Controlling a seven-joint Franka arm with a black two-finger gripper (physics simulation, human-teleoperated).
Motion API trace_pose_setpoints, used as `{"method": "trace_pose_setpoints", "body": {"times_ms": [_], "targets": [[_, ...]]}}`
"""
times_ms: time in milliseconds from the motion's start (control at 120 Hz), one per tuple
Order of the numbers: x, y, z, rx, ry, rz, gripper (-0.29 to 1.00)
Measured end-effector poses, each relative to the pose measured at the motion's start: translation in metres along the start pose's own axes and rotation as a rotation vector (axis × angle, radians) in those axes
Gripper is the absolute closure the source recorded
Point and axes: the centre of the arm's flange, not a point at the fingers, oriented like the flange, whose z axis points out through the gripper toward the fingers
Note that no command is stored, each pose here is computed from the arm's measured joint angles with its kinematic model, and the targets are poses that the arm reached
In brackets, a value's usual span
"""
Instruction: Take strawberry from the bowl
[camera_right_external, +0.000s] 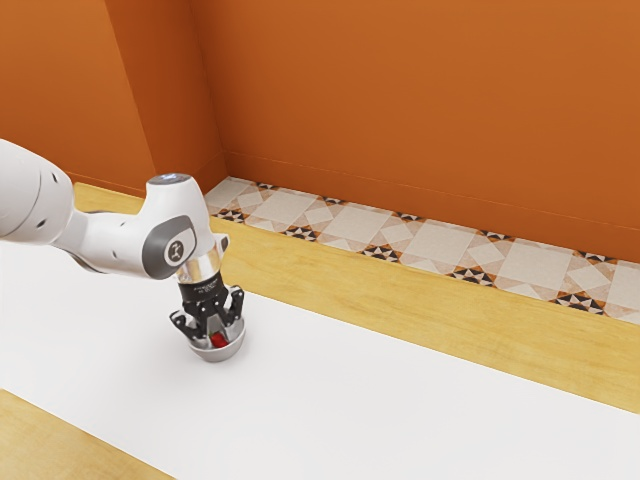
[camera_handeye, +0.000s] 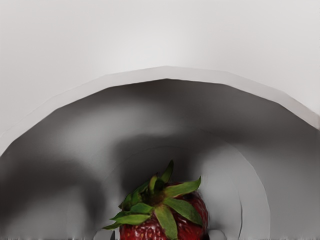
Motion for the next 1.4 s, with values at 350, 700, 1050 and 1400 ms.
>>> {"method": "trace_pose_setpoints", "body": {"times_ms": [350, 700, 1050, 1400], "targets": [[-0.003, 0.002, -0.024, -0.026, 0.03, -0.004, 0.59], [-0.105, 0.044, -0.067, -0.038, 0.08, 0.165, 0.63], [-0.14, 0.059, -0.014, 0.048, 0.041, 0.183, 0.56], [-0.134, 0.041, -0.261, -0.129, 0.299, 0.355, 0.11]]}}
